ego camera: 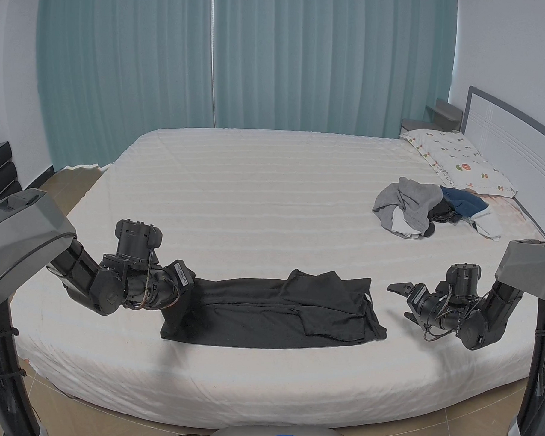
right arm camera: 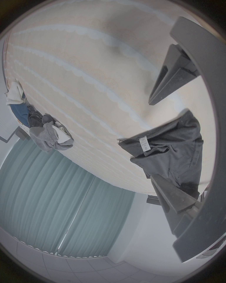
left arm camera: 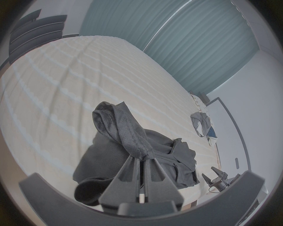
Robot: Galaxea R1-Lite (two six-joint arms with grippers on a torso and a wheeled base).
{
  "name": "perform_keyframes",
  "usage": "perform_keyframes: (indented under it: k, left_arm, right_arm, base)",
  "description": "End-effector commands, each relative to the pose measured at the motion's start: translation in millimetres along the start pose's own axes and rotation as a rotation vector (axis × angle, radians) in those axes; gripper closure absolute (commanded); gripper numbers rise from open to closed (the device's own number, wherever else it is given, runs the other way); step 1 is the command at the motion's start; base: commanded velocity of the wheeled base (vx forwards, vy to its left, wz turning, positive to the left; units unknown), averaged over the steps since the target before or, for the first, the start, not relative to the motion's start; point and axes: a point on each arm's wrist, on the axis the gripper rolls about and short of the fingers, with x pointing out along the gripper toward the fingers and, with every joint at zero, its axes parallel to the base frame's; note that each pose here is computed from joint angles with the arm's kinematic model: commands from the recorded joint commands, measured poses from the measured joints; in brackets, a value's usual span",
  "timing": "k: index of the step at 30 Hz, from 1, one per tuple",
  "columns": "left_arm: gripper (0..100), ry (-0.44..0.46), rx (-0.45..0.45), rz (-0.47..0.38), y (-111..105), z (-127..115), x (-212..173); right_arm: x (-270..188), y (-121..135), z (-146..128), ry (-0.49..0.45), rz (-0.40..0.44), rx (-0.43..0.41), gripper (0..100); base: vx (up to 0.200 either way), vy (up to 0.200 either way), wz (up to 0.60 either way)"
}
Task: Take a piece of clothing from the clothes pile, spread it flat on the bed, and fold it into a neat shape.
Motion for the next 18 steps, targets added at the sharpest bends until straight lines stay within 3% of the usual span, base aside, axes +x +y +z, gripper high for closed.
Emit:
perform_keyframes:
  k: [1, 2, 9, 18]
  left_arm:
    - [100, -0.006, 0.027, -0.033, -19, 0, -1]
    - [100, 0.016, 0.042, -0.030, -31, -2, 3]
    - [100, 0.054, 0.079, -0.011, -58, -9, 12]
    - [100, 0.088, 0.119, -0.005, -79, -24, 32]
  right_arm:
    - [0, -1, 0, 0.000, -0.002, 0.001, 0]
    - [0, -1, 0, 0.000, -0.002, 0.001, 0]
    - [1, -1, -1, 0.003, -0.002, 0.000, 0]
    - [1, 0, -3, 0.009, -0.002, -0.001, 0]
  base:
    - [0.000, -0.200, 0.00]
    - [0.000, -0.200, 0.00]
    - [0.000, -0.200, 0.00]
    - [0.000, -0.200, 0.00]
